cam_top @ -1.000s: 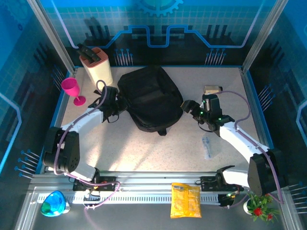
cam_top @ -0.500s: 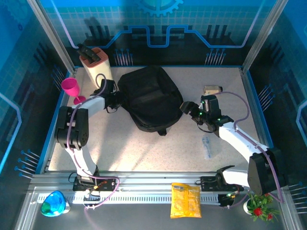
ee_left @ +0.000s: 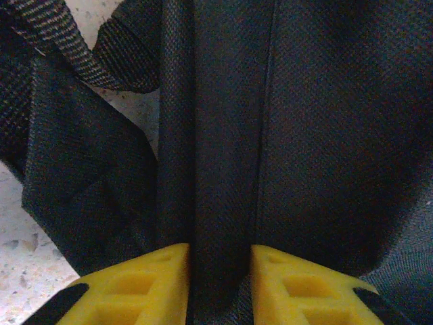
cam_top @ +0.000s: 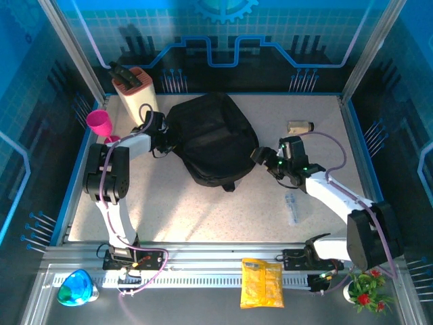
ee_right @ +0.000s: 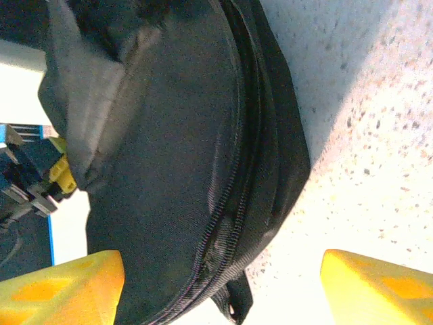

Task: Pack the student bag
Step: Zip the student bag at the center of the table.

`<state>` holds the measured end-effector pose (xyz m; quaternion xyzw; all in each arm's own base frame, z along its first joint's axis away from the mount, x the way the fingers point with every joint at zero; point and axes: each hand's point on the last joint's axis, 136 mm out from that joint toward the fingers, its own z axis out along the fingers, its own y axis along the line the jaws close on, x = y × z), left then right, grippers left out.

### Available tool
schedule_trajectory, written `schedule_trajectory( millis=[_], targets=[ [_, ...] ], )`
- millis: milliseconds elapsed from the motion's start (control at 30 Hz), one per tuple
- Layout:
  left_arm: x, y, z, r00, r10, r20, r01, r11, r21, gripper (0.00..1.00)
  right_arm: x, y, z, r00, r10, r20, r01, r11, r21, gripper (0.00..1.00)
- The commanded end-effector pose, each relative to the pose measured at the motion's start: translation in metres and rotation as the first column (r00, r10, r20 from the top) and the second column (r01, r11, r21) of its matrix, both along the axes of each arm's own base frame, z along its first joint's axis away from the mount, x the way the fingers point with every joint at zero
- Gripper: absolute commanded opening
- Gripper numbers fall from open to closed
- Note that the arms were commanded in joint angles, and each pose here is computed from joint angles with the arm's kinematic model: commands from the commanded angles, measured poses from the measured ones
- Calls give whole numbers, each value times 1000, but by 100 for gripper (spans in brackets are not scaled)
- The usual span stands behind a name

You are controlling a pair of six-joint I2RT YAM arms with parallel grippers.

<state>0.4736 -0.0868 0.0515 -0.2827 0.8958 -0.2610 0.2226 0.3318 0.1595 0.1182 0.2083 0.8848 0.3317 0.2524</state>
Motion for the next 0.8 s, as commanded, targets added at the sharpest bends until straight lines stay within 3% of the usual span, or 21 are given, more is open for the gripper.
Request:
schedule_trajectory(
  millis=[0, 133, 267, 533, 767],
  targets=[
    [3, -9, -2, 999, -53, 7, 53, 998, -35, 24, -6, 16, -12, 998, 50, -39, -49, 998, 33, 76],
    [5, -16, 7, 996, -81, 35, 83, 994, -69, 10, -4, 27, -23, 994, 82, -69, -79, 995, 55, 73],
    [3, -29, 30, 988, -127, 89, 137, 985, -109, 1, 2, 34, -35, 989, 106, -107, -100, 993, 63, 64],
    [-22, -55, 71, 977, -173, 122, 190, 970, -149, 0, 58, 7, -42, 994, 86, -71, -87, 996, -11, 48],
    [-56, -80, 82, 974, -201, 106, 219, 954, -203, 0, 116, -23, -45, 995, 100, -5, -100, 992, -73, 47]
  ],
)
